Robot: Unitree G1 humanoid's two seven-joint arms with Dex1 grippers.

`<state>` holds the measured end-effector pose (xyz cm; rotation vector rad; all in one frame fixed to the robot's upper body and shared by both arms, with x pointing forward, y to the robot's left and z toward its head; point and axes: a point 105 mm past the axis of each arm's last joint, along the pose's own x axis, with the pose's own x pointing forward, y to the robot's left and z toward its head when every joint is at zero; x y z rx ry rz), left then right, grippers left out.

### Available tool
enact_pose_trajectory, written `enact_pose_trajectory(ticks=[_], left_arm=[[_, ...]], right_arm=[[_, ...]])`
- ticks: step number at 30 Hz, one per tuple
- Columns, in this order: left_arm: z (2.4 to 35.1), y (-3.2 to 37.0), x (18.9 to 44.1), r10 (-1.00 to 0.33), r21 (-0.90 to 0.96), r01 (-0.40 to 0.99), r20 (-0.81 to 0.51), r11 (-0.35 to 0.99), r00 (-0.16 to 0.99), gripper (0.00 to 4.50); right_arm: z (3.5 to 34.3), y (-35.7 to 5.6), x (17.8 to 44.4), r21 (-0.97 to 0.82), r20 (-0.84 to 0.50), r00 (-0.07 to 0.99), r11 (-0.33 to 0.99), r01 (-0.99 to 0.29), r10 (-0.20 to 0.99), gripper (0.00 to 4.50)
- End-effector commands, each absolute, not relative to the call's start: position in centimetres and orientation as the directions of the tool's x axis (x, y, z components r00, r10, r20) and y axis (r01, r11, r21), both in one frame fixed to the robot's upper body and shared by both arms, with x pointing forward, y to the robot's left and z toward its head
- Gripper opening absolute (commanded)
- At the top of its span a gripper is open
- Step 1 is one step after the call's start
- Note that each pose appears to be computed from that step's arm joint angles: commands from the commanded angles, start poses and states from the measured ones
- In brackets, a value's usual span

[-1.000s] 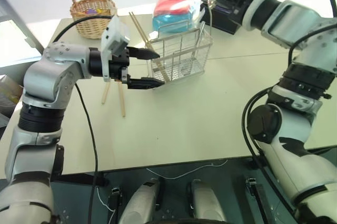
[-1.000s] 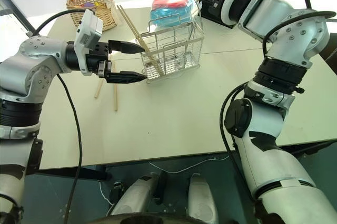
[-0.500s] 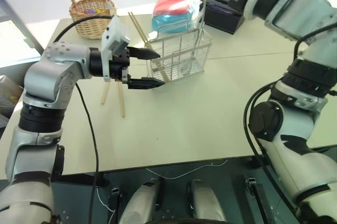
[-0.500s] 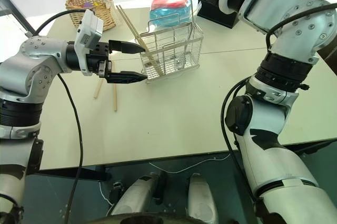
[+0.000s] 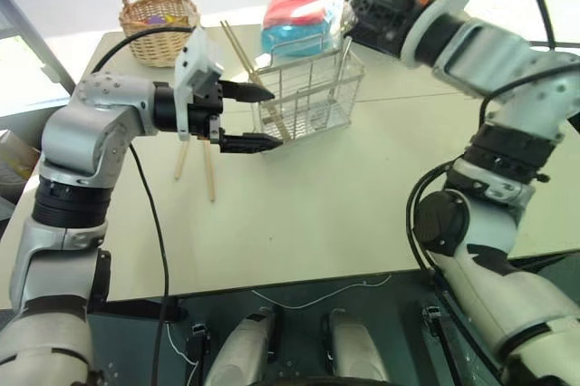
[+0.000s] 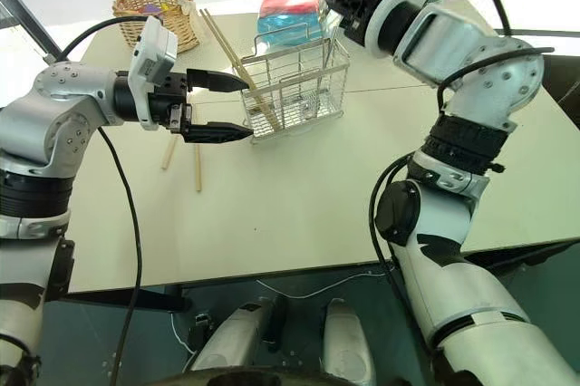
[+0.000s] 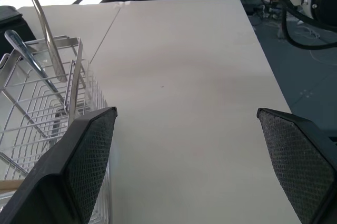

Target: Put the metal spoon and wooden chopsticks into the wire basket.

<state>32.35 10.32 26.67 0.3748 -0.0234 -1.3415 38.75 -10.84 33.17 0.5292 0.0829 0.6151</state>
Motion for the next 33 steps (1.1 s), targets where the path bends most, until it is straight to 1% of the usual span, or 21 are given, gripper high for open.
enact_pose_trajectory(ticks=[1,2,5,7,8,9,11,12,15,18,21,25,33], left_arm=[[29.0,10.7,32.3,-0.952,0.355,0.914,-0.151,0.199,0.266,4.50],[29.1,10.7,32.4,-0.951,0.359,0.911,-0.147,0.205,0.272,4.50],[29.5,10.8,32.7,-0.948,0.367,0.902,-0.129,0.227,0.291,4.50],[29.8,10.9,33.0,-0.945,0.372,0.895,-0.114,0.245,0.305,4.50],[29.9,10.9,33.0,-0.945,0.373,0.893,-0.108,0.251,0.310,4.50],[29.9,10.9,33.0,-0.944,0.375,0.892,-0.104,0.254,0.313,4.50],[30.1,10.9,33.0,-0.944,0.375,0.890,-0.099,0.258,0.315,4.50],[30.1,10.9,33.0,-0.944,0.376,0.890,-0.097,0.259,0.316,4.50],[30.1,10.9,33.1,-0.943,0.378,0.888,-0.095,0.262,0.319,4.50],[30.1,11.2,33.1,-0.940,0.373,0.887,-0.091,0.273,0.328,4.50],[29.9,11.3,33.2,-0.937,0.372,0.886,-0.099,0.277,0.334,4.50],[30.2,11.6,33.4,-0.933,0.381,0.878,-0.094,0.290,0.349,4.50],[30.6,12.0,33.8,-0.925,0.403,0.860,-0.078,0.312,0.373,4.50]], right_arm=[[33.9,-11.0,38.7,0.489,0.123,0.820,0.685,-0.540,0.558,0.07],[33.7,-11.0,38.8,0.491,0.119,0.824,0.689,-0.533,0.553,0.07],[32.9,-11.5,39.4,0.492,0.102,0.842,0.709,-0.506,0.530,0.90],[32.5,-11.8,39.8,0.486,0.092,0.854,0.726,-0.487,0.512,1.92],[32.4,-12.0,40.0,0.478,0.090,0.859,0.734,-0.481,0.504,2.50],[32.3,-12.2,40.1,0.471,0.089,0.862,0.742,-0.477,0.498,2.88],[32.2,-12.4,40.2,0.457,0.088,0.867,0.753,-0.473,0.491,3.98],[32.2,-12.5,40.3,0.453,0.088,0.867,0.756,-0.473,0.490,4.42],[32.4,-12.6,40.2,0.439,0.091,0.867,0.762,-0.477,0.491,4.42],[33.0,-12.3,39.6,0.399,0.101,0.851,0.763,-0.509,0.516,4.42],[33.5,-11.7,38.1,0.360,0.109,0.804,0.731,-0.580,0.585,4.42],[33.3,-11.4,36.5,0.311,0.086,0.748,0.696,-0.648,0.658,4.42],[33.2,-11.8,36.0,0.287,0.073,0.739,0.696,-0.658,0.669,4.42]])
